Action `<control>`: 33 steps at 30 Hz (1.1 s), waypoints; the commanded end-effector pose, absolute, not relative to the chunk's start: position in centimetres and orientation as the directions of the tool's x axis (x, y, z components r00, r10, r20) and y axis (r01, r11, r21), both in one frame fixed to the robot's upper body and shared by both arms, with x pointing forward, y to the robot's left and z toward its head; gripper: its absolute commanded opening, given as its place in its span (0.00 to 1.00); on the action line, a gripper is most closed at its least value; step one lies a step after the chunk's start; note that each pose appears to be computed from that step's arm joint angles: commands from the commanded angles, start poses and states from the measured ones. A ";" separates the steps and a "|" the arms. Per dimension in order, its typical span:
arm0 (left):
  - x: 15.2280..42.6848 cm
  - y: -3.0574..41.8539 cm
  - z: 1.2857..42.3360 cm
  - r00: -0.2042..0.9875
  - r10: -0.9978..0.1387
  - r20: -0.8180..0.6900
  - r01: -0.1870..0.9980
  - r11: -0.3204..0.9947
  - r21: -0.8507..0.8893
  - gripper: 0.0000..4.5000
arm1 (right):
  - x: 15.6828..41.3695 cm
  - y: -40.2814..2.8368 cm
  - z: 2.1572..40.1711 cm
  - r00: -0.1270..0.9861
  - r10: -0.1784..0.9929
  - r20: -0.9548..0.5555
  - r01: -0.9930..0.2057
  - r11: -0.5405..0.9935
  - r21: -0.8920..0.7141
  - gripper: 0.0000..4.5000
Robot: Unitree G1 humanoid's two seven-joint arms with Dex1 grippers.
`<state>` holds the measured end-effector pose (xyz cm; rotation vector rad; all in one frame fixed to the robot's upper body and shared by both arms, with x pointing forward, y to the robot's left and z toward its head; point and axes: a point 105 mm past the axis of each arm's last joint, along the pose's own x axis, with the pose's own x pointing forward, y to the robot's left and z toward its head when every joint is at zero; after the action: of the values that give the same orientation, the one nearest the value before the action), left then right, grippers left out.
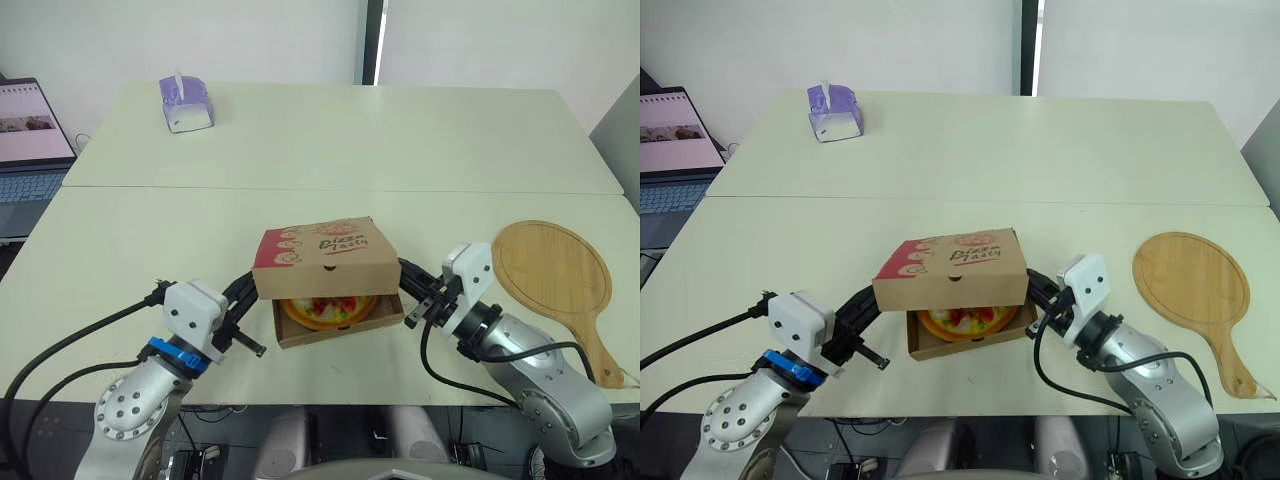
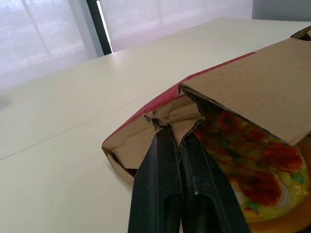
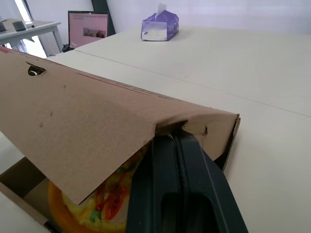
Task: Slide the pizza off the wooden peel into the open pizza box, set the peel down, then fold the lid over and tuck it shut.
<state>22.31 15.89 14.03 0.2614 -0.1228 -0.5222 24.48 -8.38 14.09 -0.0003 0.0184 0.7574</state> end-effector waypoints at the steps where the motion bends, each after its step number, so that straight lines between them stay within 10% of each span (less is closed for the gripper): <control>1: 22.3 16.1 13.6 0.866 -0.499 0.040 0.469 0.837 0.283 0.00 | 24.0 -8.4 13.0 0.695 0.717 -0.058 -0.716 0.697 0.043 0.04; 11: 22.5 16.1 13.7 0.864 -0.501 0.053 0.467 0.836 0.287 0.00 | 22.3 -13.3 12.0 0.521 0.799 -0.301 -0.849 0.520 -0.088 0.74; 26: 22.7 16.1 13.6 0.867 -0.495 0.057 0.460 0.839 0.291 0.00 | 32.5 -17.1 17.4 0.678 0.711 -0.186 -0.729 0.620 -0.290 0.74; 33: 22.8 16.0 13.8 0.868 -0.493 0.065 0.455 0.840 0.294 0.00 | 32.4 -13.4 16.0 0.576 0.787 -0.222 -0.803 0.493 -0.334 0.28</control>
<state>22.81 15.82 13.79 0.2662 -0.1415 -0.5206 32.65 -13.81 14.97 -0.3927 0.0929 0.9488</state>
